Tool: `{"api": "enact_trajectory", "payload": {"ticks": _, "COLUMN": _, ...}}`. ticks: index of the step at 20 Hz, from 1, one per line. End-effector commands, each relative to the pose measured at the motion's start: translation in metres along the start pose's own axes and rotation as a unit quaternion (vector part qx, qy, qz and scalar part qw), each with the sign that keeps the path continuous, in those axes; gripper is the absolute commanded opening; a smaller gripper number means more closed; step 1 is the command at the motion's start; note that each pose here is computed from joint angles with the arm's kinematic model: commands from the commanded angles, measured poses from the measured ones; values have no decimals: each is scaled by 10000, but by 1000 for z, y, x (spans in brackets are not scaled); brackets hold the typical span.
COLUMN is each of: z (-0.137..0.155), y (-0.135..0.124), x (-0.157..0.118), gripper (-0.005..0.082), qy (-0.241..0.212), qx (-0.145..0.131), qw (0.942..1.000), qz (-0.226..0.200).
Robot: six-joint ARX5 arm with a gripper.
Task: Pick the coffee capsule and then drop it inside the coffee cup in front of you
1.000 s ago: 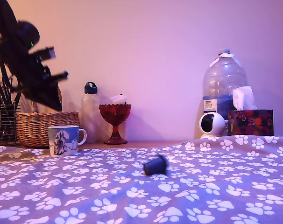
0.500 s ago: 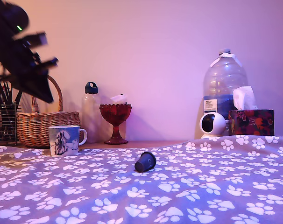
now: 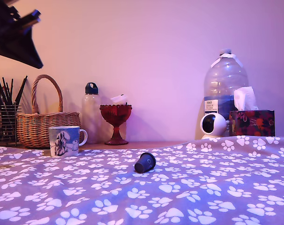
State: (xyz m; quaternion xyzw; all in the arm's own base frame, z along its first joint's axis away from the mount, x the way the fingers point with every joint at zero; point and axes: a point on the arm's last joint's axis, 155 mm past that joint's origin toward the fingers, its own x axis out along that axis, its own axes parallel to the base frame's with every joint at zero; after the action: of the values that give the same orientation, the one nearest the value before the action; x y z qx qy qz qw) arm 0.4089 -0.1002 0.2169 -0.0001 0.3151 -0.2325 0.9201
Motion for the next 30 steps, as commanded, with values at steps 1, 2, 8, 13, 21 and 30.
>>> {"api": "enact_trajectory", "payload": {"ticks": 1, "z": -12, "y": -5, "x": -6, "gripper": -20, "qy": 24, "qx": -58, "qw": 10000, "qz": -16}}
{"api": "enact_trajectory", "payload": {"ticks": 2, "z": -16, "y": -8, "x": -11, "gripper": -20, "qy": -1, "qx": -61, "qw": 10000, "qz": -28}}
{"api": "enact_trajectory", "payload": {"ticks": 8, "z": -46, "y": -53, "x": -29, "gripper": -20, "qy": -242, "qx": -69, "qw": 9989, "qz": -391}}
{"api": "enact_trajectory", "payload": {"ticks": 13, "z": -74, "y": -86, "x": -43, "gripper": -20, "qy": -316, "qx": 74, "qw": 9971, "qz": -688}}
{"api": "enact_trajectory", "payload": {"ticks": 21, "z": -92, "y": -120, "x": -73, "gripper": -20, "qy": -610, "qx": 166, "qw": 9922, "qz": -1076}}
{"api": "enact_trajectory", "payload": {"ticks": 30, "z": -105, "y": -158, "x": -75, "gripper": -20, "qy": -463, "qx": 630, "qw": 9881, "qz": -1321}}
